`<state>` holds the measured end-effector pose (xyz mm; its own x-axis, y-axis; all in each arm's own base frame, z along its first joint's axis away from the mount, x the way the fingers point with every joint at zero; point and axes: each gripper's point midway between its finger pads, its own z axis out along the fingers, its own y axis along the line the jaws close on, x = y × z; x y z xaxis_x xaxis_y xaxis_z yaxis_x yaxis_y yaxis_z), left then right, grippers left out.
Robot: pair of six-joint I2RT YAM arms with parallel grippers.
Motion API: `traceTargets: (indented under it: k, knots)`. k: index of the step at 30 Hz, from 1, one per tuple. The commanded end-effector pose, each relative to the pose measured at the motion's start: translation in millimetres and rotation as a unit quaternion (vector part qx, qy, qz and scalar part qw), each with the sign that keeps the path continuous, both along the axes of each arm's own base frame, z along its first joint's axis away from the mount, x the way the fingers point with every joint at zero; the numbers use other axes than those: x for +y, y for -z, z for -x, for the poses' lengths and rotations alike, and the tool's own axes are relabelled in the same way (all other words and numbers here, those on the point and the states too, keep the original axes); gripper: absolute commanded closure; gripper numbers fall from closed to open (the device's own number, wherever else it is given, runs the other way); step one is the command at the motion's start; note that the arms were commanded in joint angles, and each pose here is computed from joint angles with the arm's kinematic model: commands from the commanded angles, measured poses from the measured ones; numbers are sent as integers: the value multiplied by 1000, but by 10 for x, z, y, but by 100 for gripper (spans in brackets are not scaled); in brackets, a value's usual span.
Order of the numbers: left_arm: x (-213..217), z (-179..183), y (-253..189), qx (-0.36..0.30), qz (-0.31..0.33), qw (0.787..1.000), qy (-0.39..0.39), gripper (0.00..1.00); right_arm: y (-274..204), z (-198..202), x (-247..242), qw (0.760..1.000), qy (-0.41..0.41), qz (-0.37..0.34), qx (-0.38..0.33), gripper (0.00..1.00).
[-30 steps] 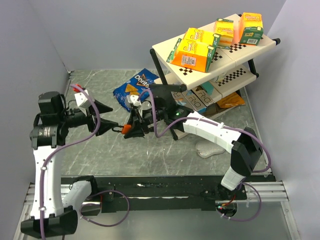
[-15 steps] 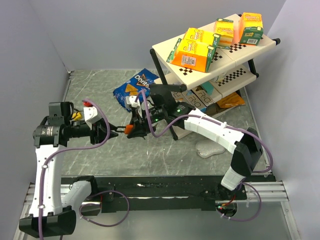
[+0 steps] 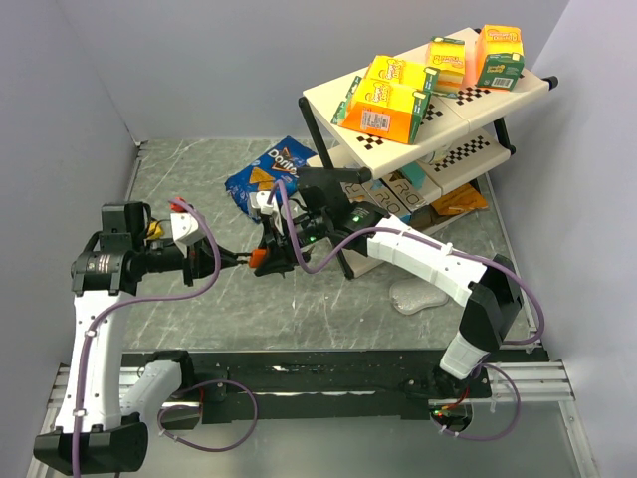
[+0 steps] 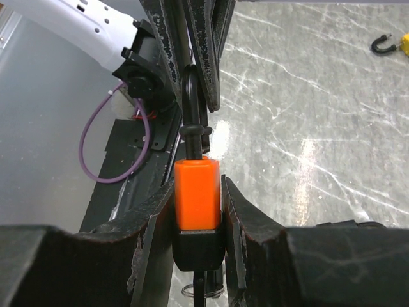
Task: Lock with the key
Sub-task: Lock the lock.
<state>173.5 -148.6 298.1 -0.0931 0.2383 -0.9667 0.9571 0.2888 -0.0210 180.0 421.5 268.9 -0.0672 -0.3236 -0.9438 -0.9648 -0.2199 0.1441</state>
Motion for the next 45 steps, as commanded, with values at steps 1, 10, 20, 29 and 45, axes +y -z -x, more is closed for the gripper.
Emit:
traceTargets:
  k: [1,10,20,29,45]
  knots:
    - [-87,112,16,34,25,999,23,99,-541,-117,101,994,12,-75,-78,100]
    - [-145,61,19,74,65,995,14,99,-663,-157,216,989,18,-101,-107,100]
    - [-236,23,214,55,54,997,17,99,-791,191,247,986,-82,-125,-72,100]
    - [-330,101,291,103,59,992,47,99,-673,4,423,986,-29,-107,-128,100]
    - [-351,117,366,114,61,991,37,99,-729,-76,396,983,-15,-121,-140,100]
